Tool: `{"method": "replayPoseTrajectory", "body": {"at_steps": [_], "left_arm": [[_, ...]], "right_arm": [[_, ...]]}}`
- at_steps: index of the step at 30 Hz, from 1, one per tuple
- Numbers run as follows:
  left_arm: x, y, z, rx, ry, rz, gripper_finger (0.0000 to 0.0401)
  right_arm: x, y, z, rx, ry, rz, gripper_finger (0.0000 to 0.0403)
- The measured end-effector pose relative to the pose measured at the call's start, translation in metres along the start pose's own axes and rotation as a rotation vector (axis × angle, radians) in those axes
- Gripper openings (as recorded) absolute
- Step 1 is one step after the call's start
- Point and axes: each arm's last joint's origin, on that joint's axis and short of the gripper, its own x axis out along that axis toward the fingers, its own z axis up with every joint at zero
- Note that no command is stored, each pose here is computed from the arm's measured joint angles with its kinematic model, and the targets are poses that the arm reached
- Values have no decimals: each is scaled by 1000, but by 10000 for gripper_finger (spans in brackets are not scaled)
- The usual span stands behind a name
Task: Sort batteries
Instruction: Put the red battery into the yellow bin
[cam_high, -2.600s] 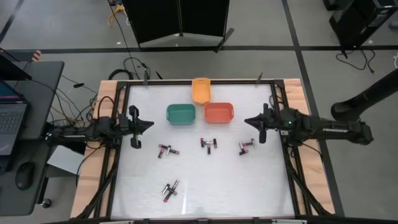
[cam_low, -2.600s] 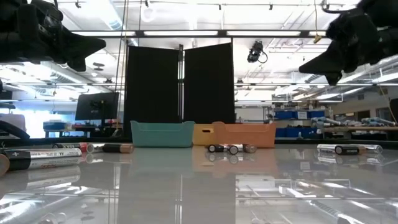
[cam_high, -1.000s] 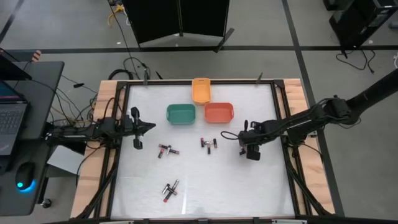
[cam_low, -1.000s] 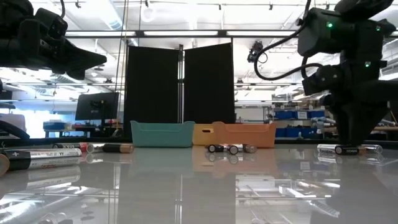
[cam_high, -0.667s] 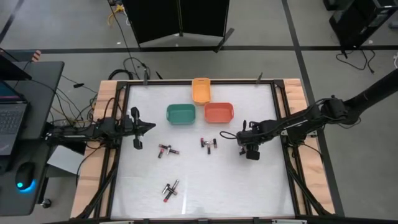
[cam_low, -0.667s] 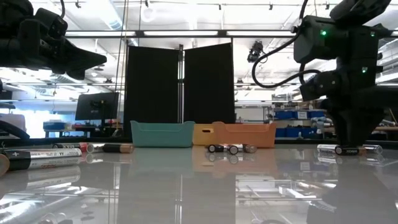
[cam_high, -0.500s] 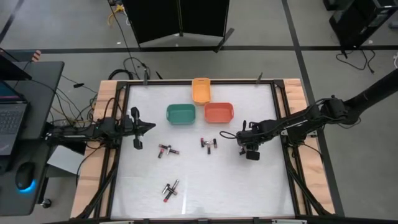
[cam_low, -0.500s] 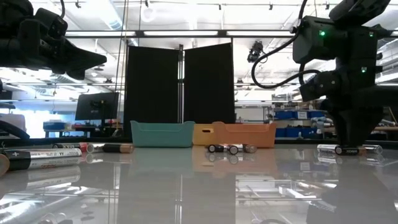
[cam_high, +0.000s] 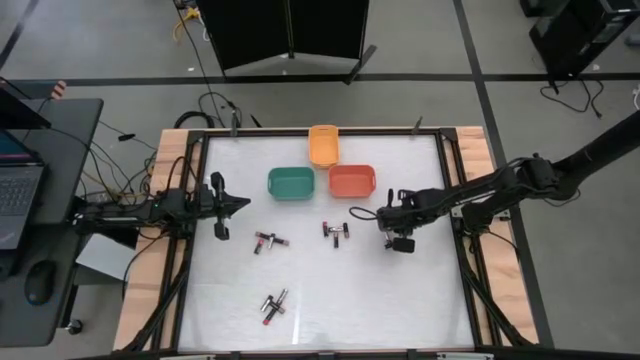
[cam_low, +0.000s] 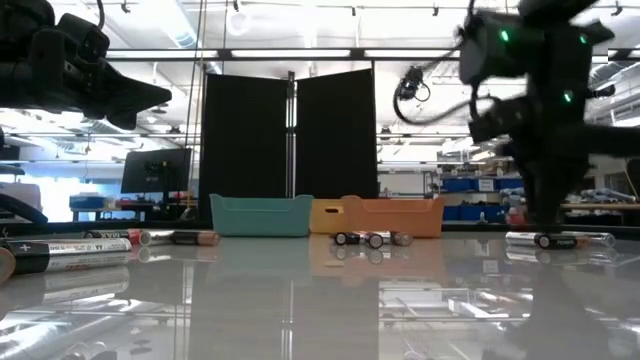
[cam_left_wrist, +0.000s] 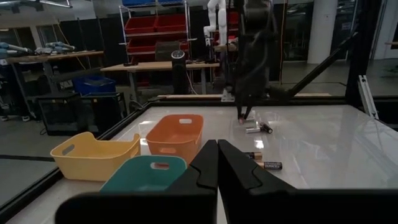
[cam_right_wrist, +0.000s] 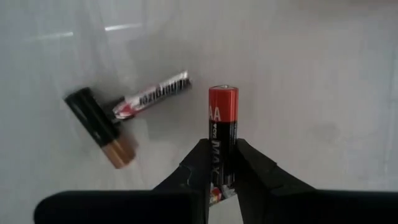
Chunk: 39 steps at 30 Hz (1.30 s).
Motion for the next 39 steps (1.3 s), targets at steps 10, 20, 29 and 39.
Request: {"method": "replayPoseTrajectory", "body": {"at_steps": [10, 20, 29, 39], "left_arm": [[0, 0, 0, -1, -1, 0, 10], [1, 1, 0, 0, -1, 24, 10], [1, 1, 0, 1, 1, 35, 10], [1, 1, 1, 0, -6, 41, 10]], "right_arm": [[-66, -27, 56, 5, -248, -108, 56], [-50, -108, 138, 29, -276, -167, 56], [-32, -173, 208, 4, -314, -139, 56], [15, -213, 237, 2, -228, -65, 56]]}}
